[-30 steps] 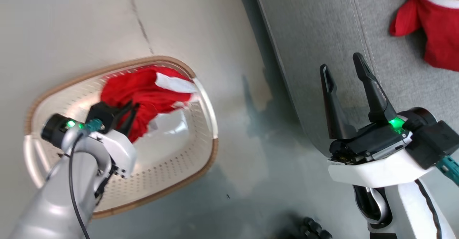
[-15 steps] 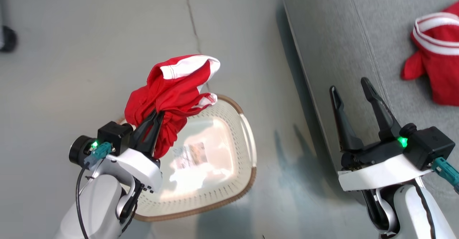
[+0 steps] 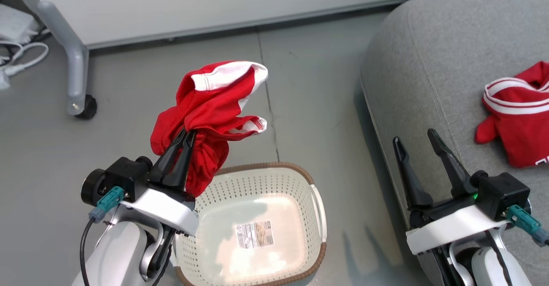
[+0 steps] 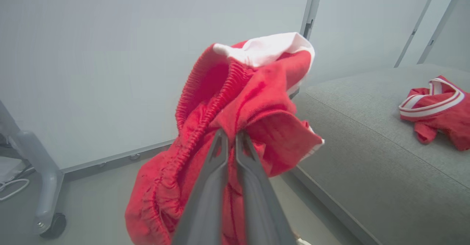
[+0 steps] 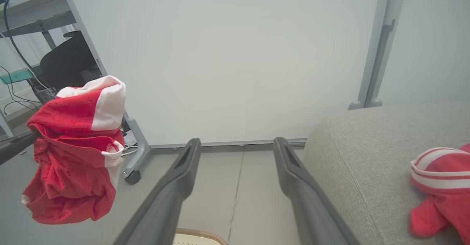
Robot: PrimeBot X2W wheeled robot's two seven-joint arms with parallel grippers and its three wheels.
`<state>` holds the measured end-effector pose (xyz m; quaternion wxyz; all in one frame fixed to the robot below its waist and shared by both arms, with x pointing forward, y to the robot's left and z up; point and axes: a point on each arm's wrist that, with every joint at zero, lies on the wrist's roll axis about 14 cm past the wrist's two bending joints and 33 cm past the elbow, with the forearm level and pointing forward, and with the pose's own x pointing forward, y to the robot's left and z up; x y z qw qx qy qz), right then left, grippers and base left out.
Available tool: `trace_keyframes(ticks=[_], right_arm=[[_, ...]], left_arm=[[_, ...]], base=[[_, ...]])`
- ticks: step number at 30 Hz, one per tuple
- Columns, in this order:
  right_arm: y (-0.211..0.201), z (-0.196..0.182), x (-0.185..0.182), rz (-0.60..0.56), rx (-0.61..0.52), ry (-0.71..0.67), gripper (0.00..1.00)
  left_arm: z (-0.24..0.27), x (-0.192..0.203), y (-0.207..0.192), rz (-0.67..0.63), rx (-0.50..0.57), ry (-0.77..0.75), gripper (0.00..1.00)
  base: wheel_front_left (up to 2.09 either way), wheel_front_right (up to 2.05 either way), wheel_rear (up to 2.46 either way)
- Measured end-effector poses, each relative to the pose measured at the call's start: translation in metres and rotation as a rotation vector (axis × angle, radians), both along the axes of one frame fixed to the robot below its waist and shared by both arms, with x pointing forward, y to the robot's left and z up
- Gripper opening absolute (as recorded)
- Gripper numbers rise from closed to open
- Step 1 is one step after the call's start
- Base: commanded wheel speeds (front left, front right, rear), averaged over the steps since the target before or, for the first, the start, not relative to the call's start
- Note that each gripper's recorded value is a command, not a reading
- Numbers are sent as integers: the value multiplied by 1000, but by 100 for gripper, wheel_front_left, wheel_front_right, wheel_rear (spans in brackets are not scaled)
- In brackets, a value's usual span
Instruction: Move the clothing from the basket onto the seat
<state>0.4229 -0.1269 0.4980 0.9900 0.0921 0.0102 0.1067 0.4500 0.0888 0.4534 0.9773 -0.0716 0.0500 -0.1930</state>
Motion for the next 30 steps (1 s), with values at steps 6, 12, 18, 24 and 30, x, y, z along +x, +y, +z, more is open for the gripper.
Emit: trace_keyframes(ticks=[6,12,18,24,30], right_arm=[[2,13,-16,5,7,-19,100],[0,22,-30,3,12,-28,100],[-2,32,-42,-3,11,-46,100],[-1,32,-51,0,18,-42,100],[0,30,-56,2,23,-33,100]], left_arm=[[51,-10,2,32,-44,-130,0],[91,-24,0,36,-74,-236,0],[120,-41,-4,31,-99,-312,0],[125,-54,-6,31,-98,-314,0],[122,-64,-7,25,-95,-297,0]], base=[[0,0,0],[0,0,0],[0,0,0],[0,0,0],[0,0,0]])
